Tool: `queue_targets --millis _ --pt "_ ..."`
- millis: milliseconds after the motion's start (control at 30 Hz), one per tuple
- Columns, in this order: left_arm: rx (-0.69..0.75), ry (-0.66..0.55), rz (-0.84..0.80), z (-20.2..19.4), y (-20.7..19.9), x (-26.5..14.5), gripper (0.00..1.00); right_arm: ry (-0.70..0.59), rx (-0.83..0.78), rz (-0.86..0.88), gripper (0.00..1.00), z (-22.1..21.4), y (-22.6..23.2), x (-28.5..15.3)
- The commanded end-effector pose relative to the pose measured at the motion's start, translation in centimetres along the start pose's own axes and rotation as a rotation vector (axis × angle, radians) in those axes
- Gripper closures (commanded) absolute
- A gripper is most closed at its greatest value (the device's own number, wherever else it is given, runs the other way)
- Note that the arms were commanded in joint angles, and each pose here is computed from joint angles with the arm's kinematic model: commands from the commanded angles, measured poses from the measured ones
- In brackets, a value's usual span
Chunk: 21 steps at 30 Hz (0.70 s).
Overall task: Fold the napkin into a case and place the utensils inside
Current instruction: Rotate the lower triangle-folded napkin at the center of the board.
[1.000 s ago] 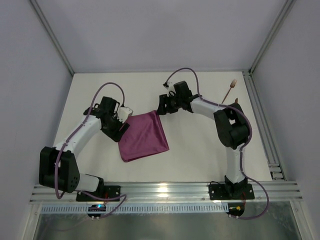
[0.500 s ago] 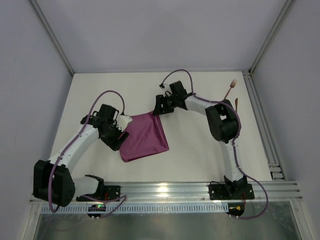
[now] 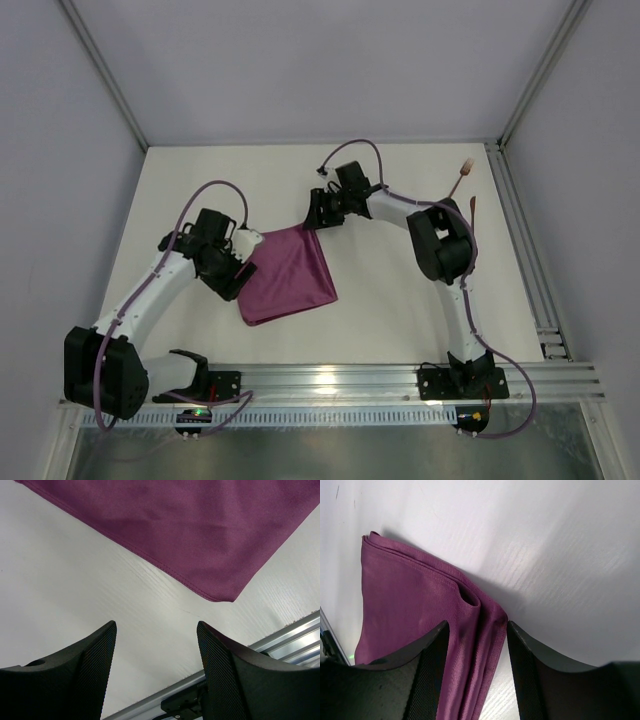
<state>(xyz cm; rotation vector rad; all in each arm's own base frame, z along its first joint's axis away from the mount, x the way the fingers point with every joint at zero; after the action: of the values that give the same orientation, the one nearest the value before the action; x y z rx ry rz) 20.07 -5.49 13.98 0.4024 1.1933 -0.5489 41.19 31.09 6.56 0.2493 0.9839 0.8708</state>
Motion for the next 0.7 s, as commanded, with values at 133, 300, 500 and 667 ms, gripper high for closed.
queue_targets --millis 133,300,500,667 --pt "0.024 -0.038 0.018 0.4 0.2 -0.8 0.32 0.081 0.069 -0.021 0.61 -3.0 0.3 2.1" --pt "0.025 -0.036 0.007 0.3 0.0 -0.8 0.33 0.024 0.106 -0.056 0.81 -2.7 0.0 1.7" --pt "0.042 -0.072 -0.053 1.0 -0.7 -1.5 0.33 -0.125 0.195 -0.045 0.96 -2.2 -0.3 -0.8" --pt "0.13 -0.128 -0.081 2.2 -1.5 -2.7 0.33 -0.239 0.291 -0.066 0.97 -3.7 -0.5 -4.2"
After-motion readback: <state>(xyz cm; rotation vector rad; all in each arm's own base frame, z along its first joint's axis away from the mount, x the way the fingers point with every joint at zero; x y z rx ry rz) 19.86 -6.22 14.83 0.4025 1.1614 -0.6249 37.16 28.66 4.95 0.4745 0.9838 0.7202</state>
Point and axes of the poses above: each gripper's point midway between its finger pads, its own x axis out along the fingers, its own y axis along the line the jaws close on, z = x × y, the point moved 5 cm from there along -x, back along the fingers, and after that the axes turned 5 degrees about -x, right-handed, at the moved point
